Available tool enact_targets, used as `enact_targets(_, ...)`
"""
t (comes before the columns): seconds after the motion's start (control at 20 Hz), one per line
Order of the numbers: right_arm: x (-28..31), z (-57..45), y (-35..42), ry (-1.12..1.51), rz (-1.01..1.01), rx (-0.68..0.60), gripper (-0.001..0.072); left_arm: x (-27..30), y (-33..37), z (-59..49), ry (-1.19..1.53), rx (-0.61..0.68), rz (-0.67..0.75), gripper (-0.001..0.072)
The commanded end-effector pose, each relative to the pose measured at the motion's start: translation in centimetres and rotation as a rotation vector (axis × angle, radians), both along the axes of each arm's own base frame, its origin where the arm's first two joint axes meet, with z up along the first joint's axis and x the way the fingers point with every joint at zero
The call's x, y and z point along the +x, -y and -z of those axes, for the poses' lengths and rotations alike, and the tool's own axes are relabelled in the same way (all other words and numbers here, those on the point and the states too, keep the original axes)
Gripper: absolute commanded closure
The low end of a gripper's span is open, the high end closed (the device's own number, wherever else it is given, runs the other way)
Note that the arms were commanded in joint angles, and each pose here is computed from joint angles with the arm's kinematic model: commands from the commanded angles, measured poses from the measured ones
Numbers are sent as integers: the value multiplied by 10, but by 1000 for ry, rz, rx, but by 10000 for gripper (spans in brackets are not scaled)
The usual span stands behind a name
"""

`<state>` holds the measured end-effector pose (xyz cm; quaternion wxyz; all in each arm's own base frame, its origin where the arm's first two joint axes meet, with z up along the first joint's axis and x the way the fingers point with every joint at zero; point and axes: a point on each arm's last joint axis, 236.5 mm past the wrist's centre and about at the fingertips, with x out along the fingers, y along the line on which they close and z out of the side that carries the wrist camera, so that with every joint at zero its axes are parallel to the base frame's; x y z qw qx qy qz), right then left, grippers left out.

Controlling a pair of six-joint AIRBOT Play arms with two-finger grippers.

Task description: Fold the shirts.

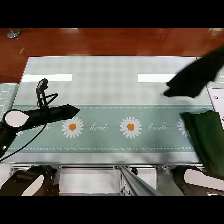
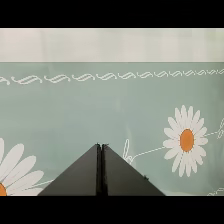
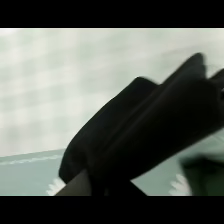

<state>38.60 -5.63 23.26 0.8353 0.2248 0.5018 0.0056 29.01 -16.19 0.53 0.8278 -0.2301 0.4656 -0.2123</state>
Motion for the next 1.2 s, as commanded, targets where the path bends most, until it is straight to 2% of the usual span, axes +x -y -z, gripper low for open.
enact_targets(0.0, -77, -4, 76, -108, 241, -130, 673, 0, 0, 0, 2, 1, -1, 691)
enact_targets(0.15, -144, 12, 107, -181, 367, -184, 673, 4, -2, -1, 13, 3, -12, 692)
enact_targets(0.25, -195, 40, 114, -270, 497, -156, 673, 8, -3, -2, 27, 5, -25, 691)
enact_targets(0.45, -305, 98, 120, -495, 892, -135, 673, 14, -6, -5, 49, 8, -45, 691)
enact_targets(0.55, -334, 114, 117, -525, 1019, -172, 650, 14, -7, -5, 52, 8, -48, 691)
enact_targets(0.6, -352, 117, 120, -561, 1094, -218, 426, 15, -7, -5, 54, 9, -49, 691)
enact_targets(0.65, -363, 117, 125, -579, 1144, -257, 153, 16, -8, -5, 57, 9, -53, 691)
enact_targets(0.7, -364, 113, 132, -559, 1155, -286, 95, 16, -8, -6, 59, 9, -55, 691)
enact_targets(0.85, -312, 87, 163, -329, 1085, -302, 97, 25, -12, -14, 94, 17, -64, 692)
enact_targets(0.9, -285, 69, 175, -224, 1027, -304, 153, 32, -15, -25, 135, 34, -50, 691)
enact_targets(0.95, -254, 49, 183, -112, 948, -303, 358, 43, -20, -44, 175, 43, -37, 692)
enact_targets(1.0, -215, 23, 185, 15, 835, -296, 617, 54, -28, -69, 203, 41, -39, 692)
enact_targets(1.05, -174, -3, 178, 139, 725, -273, 672, 65, -37, -98, 237, 34, -45, 692)
enact_targets(1.15, -84, -47, 129, 354, 486, -140, 672, 90, -50, -172, 355, 34, -50, 692)
